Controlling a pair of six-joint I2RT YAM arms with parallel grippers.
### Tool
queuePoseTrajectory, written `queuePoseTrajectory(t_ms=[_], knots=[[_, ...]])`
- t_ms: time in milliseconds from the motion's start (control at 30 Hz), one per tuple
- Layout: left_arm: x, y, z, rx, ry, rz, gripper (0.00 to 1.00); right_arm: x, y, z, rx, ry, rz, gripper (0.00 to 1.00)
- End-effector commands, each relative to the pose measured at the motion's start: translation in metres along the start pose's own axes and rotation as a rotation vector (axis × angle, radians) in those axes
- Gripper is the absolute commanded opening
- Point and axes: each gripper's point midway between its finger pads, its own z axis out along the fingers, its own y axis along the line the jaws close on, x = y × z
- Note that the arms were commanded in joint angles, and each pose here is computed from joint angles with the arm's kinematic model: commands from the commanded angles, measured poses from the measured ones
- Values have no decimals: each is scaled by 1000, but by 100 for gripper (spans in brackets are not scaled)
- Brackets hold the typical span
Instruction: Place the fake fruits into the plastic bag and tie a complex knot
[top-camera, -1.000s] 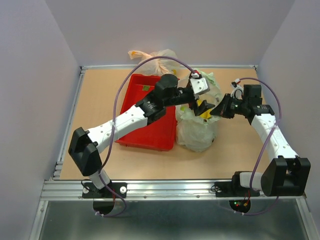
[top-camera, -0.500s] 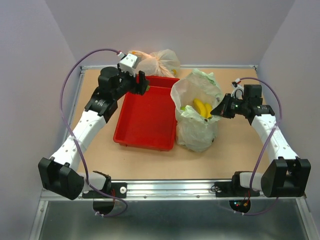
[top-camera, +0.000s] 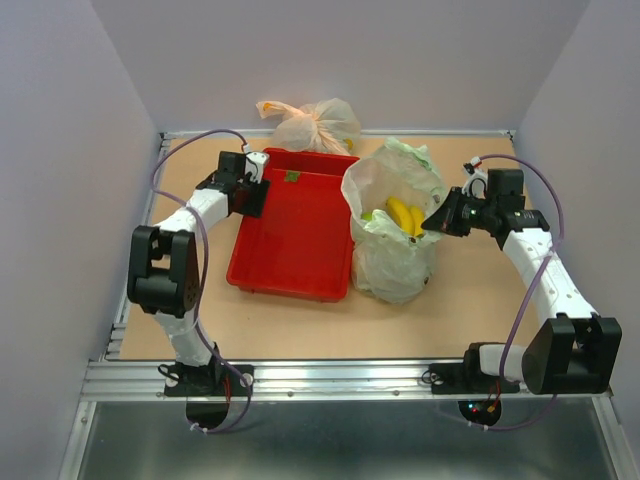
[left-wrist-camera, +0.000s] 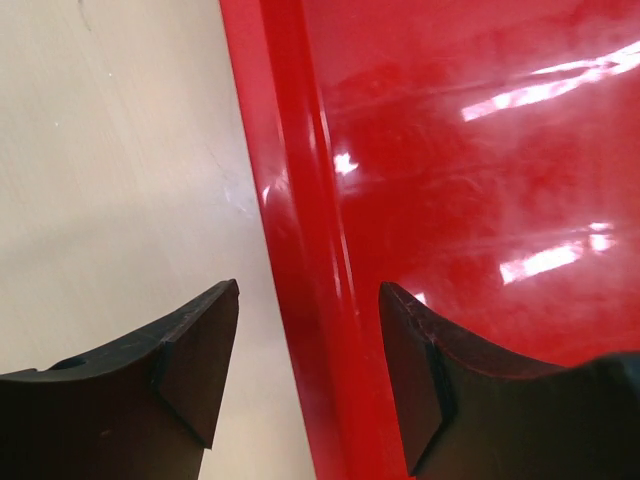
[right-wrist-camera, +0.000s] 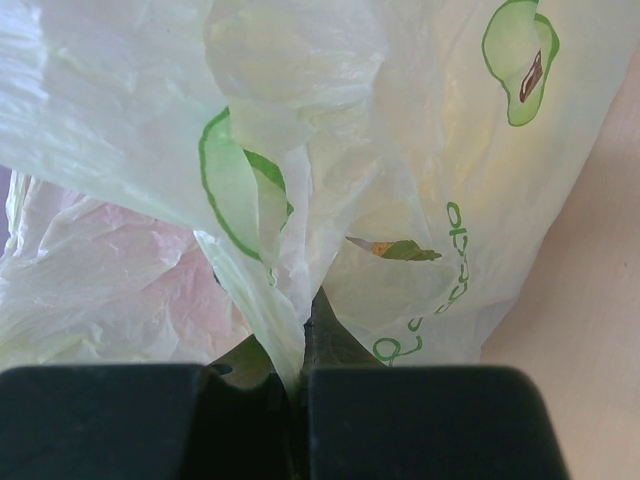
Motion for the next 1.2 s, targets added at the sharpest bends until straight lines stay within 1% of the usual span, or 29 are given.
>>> queuePoseTrajectory(t_ms=[0,100,133,200,233,267,300,367,400,467,533,567,633,667,733,767,800,833,867,933,967,1000,1033,1067,1100,1133,1167], knots=[[-19,33,17,-88,-1,52,68,-14,6,-5,-4,-39,-36,0],[-20,47,30,-123,24,42,66,-14,7,-5,-4,-40,-36,0],[-20,49,37,-121,35,43,58,-15,6,-5,-2,-42,-35,0],[-18,51,43,-109,51,39,45,-15,6,-6,3,-44,-40,0],[-11,56,46,-113,78,25,35,-16,6,-6,6,-45,-42,1],[-14,61,44,-114,75,14,28,-16,6,-7,8,-47,-42,0],[-10,68,40,-108,85,-21,13,-17,6,-7,8,-49,-45,1],[-5,82,30,-138,93,-46,1,-18,6,-7,13,-52,-46,0],[-9,90,18,-154,75,-43,0,-17,6,-7,13,-52,-44,0],[7,124,0,-238,99,-77,0,-17,6,-7,12,-53,-46,0],[13,146,-20,-290,102,-86,0,-15,5,-7,13,-48,-44,0],[19,168,-32,-343,107,-108,0,-15,4,-7,15,-47,-45,0],[18,192,-47,-396,88,-119,0,-16,4,-6,14,-44,-45,0],[18,211,-56,-437,82,-124,0,-15,3,-5,15,-42,-43,1],[16,230,-55,-478,89,-133,0,-16,3,-4,15,-39,-43,0],[1,250,-63,-522,56,-157,0,-16,3,-4,15,-38,-43,0],[-4,259,-65,-538,49,-170,0,-17,3,-4,16,-41,-48,0],[-1,265,-56,-537,68,-183,0,-18,3,-4,18,-43,-49,0],[-20,273,-59,-540,24,-191,0,-20,3,-5,18,-47,-52,0],[-24,278,-46,-522,27,-179,0,-20,4,-5,18,-48,-53,0],[-40,282,-46,-514,-12,-166,0,-20,4,-5,16,-48,-53,0],[-37,284,-33,-503,7,-157,0,-19,3,-5,20,-48,-52,0],[-54,290,-34,-518,-24,-149,0,-19,3,-5,21,-48,-52,0],[-56,295,-31,-534,-22,-153,0,-19,3,-5,22,-49,-50,0],[-49,296,-15,-524,5,-174,2,-18,1,-5,25,-46,-49,0],[-65,306,-21,-563,-28,-184,12,-17,2,-5,22,-45,-48,0],[-69,311,-20,-580,-38,-196,21,-17,2,-4,21,-43,-48,0]])
